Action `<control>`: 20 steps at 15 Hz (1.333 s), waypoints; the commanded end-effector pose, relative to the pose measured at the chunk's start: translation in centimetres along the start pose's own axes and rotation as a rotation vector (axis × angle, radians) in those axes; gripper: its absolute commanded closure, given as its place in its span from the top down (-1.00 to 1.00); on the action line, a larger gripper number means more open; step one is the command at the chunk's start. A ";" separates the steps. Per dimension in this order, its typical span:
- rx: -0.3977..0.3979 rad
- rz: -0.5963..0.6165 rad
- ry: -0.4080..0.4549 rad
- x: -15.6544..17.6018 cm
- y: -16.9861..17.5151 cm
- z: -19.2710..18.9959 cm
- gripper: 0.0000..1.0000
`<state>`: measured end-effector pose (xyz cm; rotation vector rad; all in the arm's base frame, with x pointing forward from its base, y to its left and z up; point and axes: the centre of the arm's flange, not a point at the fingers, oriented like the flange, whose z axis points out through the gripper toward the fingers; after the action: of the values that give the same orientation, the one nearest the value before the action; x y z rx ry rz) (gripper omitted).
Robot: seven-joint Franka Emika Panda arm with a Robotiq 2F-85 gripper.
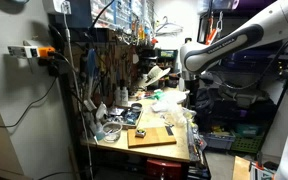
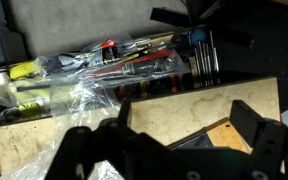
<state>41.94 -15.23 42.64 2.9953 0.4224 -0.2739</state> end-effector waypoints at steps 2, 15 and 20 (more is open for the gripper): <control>0.000 0.000 0.000 0.0 0.0 0.0 1.00; 0.104 -0.344 0.167 7.5 -4.8 -1.4 1.00; 0.314 -0.470 0.269 10.6 -5.7 1.9 1.00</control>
<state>48.01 -6.77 40.66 3.1185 1.0826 -0.0069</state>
